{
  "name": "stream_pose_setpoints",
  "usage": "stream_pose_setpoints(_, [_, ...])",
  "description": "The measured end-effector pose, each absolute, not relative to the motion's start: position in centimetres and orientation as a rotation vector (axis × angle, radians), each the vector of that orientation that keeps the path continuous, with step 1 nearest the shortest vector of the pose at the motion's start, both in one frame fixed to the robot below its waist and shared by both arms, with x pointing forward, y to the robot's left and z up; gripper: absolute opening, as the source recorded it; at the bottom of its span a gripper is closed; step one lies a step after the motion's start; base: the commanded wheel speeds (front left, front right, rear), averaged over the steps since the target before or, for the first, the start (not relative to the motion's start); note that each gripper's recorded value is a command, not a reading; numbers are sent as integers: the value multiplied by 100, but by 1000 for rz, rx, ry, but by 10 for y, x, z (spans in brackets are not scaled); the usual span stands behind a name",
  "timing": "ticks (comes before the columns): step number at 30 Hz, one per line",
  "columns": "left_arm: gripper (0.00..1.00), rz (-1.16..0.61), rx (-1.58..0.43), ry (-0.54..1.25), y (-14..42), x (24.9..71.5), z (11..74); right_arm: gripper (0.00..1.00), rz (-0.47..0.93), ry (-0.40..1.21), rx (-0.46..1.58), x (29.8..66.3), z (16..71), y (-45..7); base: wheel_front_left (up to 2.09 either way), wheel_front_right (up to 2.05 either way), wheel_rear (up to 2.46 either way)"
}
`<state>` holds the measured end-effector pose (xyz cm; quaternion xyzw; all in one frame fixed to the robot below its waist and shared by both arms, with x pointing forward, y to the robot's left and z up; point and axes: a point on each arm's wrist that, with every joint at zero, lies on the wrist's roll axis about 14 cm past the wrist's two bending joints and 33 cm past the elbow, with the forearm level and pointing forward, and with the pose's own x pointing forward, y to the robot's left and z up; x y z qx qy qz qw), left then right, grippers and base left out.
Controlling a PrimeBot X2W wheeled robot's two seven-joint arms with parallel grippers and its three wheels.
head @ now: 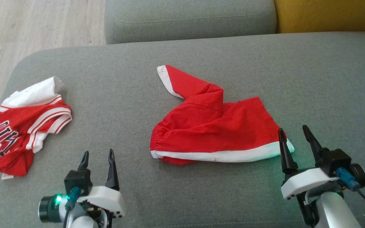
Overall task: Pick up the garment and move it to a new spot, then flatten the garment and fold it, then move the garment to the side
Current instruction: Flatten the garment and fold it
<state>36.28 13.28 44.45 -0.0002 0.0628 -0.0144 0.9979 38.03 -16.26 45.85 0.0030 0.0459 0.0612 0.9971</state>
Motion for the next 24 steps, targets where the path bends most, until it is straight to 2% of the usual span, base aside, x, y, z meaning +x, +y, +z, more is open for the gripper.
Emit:
stream_pose_setpoints(5, [100,-31,-5,129,132,362,443,100,131,95,12,381,457,-160,0,0,0])
stream_pose_setpoints(15, [100,-328,-245,255,58,354,417,100,122,128,10,385,446,-163,0,0,0])
stream_pose_setpoints(24, [100,-414,-319,330,33,366,400,100,51,167,1,381,434,-188,0,0,0])
